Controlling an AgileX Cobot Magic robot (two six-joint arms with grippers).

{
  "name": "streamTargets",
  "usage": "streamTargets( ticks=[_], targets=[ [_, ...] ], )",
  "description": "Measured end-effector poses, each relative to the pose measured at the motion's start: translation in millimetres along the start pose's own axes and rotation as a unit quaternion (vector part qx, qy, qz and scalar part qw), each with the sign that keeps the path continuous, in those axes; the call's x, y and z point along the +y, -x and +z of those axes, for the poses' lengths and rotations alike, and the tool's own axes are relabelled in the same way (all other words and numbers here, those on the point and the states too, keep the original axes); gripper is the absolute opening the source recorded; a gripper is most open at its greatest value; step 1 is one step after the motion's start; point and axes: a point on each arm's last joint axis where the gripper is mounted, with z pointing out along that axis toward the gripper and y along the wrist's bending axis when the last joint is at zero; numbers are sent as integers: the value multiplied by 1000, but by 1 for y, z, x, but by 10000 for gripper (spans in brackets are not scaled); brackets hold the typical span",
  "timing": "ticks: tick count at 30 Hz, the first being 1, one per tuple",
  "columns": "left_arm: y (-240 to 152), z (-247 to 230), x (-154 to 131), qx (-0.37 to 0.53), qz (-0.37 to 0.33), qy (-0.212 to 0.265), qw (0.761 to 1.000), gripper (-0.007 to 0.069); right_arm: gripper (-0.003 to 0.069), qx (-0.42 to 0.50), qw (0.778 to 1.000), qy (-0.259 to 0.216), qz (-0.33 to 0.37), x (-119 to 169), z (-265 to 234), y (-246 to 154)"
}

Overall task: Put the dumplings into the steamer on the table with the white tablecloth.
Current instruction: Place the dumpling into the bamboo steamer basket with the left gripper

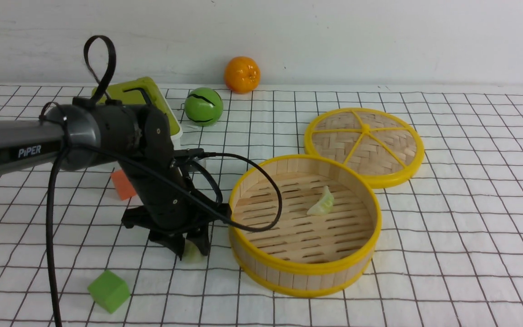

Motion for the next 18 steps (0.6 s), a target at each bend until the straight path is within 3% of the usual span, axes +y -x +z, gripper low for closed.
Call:
streamTargets(
  ticks=[3, 7, 12, 15, 18],
  targets=[
    [-2, -10, -1, 3, 4, -1, 1000, 280, 240, 0, 1000, 0, 0, 0, 0, 0],
    [3, -60, -24, -53, 32, -22, 998, 280, 240, 0, 1000, 0, 0, 0, 0, 0],
    [1, -120, -90, -140, 117, -76, 980, 280, 240, 0, 1000, 0, 0, 0, 0, 0],
    [3, -118, -118, -150, 136, -99, 974, 280, 240, 0, 1000, 0, 0, 0, 0, 0],
    [14, -89, -125, -131, 120, -95, 979, 280, 240, 0, 1000, 0, 0, 0, 0, 0]
  ],
)
